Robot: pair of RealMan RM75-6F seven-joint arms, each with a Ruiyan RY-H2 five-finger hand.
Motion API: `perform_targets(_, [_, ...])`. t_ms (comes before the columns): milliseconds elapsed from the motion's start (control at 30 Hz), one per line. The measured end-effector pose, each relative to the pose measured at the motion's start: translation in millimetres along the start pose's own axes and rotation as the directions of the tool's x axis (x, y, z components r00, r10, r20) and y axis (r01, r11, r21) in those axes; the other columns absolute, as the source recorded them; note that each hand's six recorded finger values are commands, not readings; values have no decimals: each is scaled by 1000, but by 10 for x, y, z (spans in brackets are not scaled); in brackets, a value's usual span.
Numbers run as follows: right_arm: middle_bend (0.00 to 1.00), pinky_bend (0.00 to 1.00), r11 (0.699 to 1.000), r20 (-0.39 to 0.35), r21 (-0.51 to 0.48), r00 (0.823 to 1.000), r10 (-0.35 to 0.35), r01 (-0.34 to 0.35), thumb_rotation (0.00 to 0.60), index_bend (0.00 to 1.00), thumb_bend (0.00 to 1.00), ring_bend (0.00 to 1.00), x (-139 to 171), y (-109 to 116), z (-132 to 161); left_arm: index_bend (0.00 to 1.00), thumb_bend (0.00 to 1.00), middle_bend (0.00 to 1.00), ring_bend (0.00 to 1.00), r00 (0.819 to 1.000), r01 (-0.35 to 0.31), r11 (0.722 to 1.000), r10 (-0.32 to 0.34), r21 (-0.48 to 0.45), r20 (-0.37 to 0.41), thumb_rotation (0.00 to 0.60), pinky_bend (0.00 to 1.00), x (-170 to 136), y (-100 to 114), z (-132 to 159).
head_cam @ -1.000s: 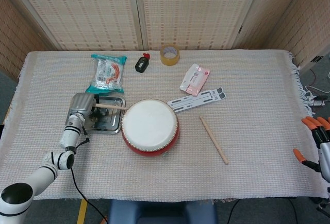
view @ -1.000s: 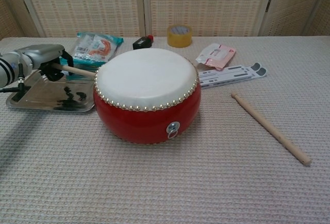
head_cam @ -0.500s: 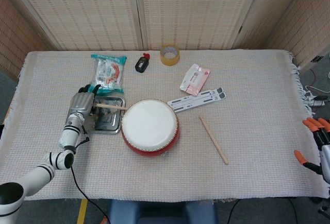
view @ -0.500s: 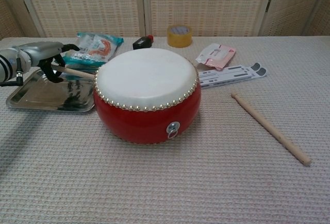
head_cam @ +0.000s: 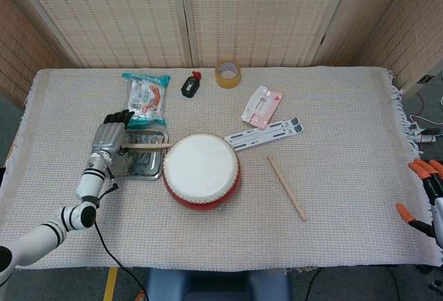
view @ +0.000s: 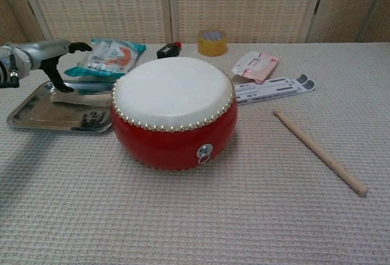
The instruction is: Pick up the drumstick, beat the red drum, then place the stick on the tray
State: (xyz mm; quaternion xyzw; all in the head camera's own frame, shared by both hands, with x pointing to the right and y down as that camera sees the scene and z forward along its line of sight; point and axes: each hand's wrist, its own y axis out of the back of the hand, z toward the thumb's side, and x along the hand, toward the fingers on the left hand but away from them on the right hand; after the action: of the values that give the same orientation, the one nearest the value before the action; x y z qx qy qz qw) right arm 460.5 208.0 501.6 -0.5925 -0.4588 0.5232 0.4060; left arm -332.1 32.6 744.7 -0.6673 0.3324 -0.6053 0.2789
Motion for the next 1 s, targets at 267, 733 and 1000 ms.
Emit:
perform_targets(267, [137,47,998,9,-44,999,41,-40,600,196,224,28,-12,-20,-40,151,322,95,19,987,-157,981,155,-115,-31,600,71,-320,342,-191])
perform_targets(733, [137,51,986,-20,-101,991,134,-135,600,171,224,11,-31,-148,-75,238,321,175,79,956,-270,962,262,-44,-129,600,82,-1710,376,-926])
perform_targets(1000, [107,20,978,-25,-101,983,180,-181,600,117,224,0,83,-275,-78,238,321,169,79,959,-277,961,278,29,-60,600,74,-2387,327,-875])
